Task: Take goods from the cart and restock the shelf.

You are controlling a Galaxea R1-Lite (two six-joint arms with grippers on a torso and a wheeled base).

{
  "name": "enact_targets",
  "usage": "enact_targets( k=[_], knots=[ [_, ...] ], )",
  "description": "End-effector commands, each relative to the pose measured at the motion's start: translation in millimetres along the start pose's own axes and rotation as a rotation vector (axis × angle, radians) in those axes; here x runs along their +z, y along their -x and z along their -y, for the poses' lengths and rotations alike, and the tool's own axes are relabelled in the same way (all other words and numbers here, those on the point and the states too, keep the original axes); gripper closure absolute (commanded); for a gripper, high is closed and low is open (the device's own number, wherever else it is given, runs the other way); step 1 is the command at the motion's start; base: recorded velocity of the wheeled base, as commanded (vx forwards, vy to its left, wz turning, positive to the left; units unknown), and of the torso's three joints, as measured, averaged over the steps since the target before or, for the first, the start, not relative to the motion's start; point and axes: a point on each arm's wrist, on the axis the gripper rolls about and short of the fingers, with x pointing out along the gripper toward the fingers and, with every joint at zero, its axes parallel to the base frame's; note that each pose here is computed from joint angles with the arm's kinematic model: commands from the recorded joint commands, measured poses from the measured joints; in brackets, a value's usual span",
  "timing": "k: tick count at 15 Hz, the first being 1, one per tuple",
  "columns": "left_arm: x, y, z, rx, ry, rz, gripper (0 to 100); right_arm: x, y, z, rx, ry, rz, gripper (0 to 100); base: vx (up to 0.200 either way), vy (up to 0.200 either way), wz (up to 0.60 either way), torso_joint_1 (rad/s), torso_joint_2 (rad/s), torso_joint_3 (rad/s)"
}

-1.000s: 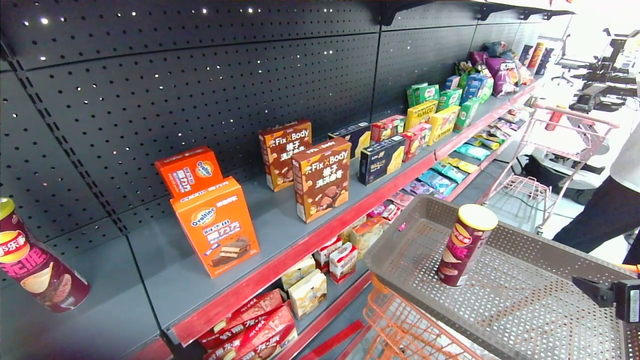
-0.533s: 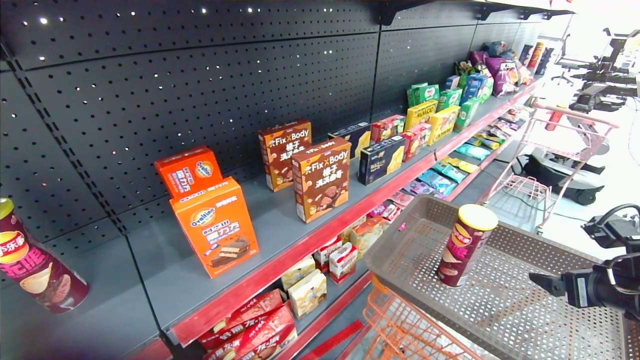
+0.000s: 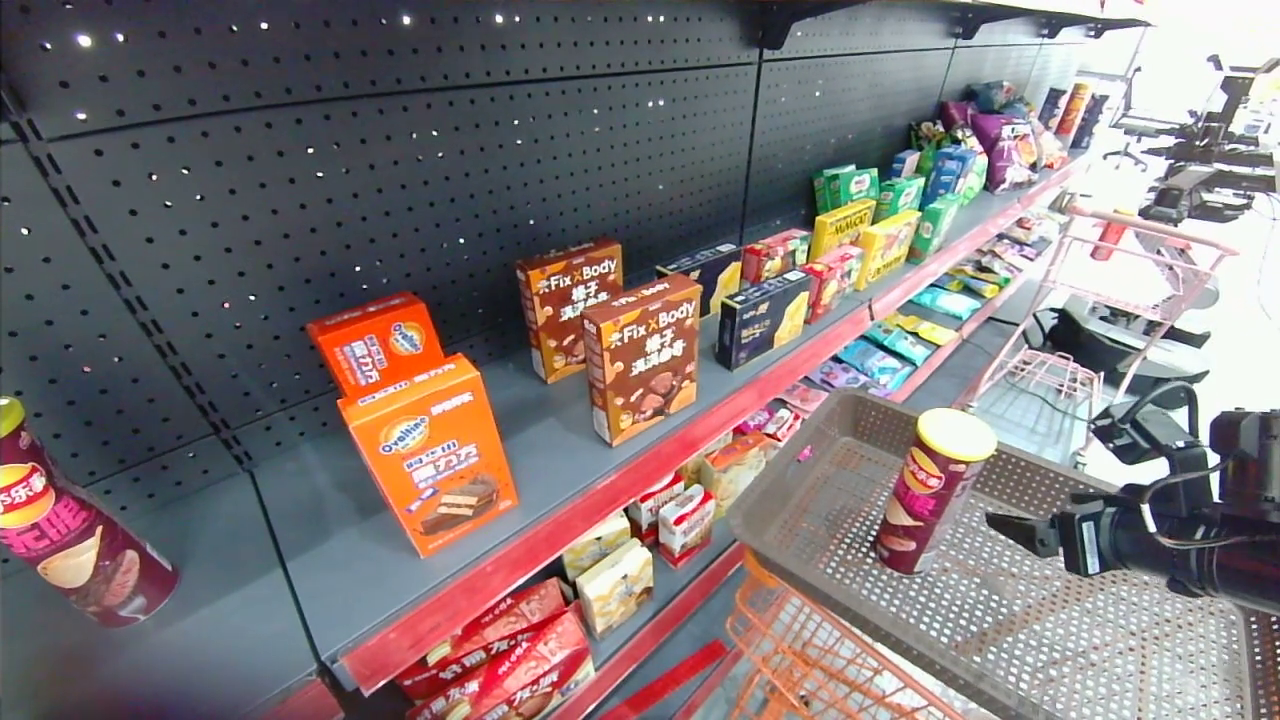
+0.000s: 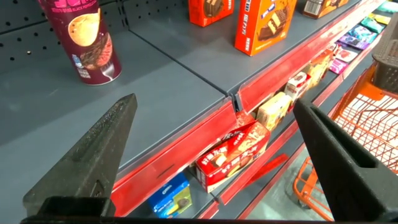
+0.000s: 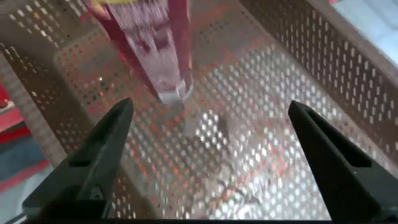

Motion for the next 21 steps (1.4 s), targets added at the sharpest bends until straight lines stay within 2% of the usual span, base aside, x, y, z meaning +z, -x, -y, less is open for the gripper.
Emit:
enact_targets(
  k=[1,3,9,14,18,21],
  knots=[
    [0.4,0.1,0.0,0.0,0.001,0.001,0,-1.7,-7.4,-3.9,0.02,0.007,-0.011,0,0.0,0.0,0.0,0.0,0.0,0.0],
    [0.0,0.0,0.0,0.0,0.001,0.0,0,-4.0,-18.5,-8.7,0.061,0.015,-0.013,0,0.0,0.0,0.0,0.0,0.0,0.0],
    [0.0,0.0,0.0,0.0,0.001,0.0,0,-6.6,-40.9,-7.5,0.069,0.02,-0.001,0,0.0,0.0,0.0,0.0,0.0,0.0],
    [0.0,0.0,0.0,0.0,0.001,0.0,0,-3.1,-83.1,-8.3,0.092,0.031,-0.007,0,0.0,0.0,0.0,0.0,0.0,0.0],
    [0.0,0.0,0.0,0.0,0.001,0.0,0,3.5,-127.3,-19.5,0.125,0.063,0.054,0,0.0,0.0,0.0,0.0,0.0,0.0],
    [0.0,0.0,0.0,0.0,0.001,0.0,0,-1.8,-178.4,-39.6,0.186,0.091,0.057,0,0.0,0.0,0.0,0.0,0.0,0.0]
  ],
)
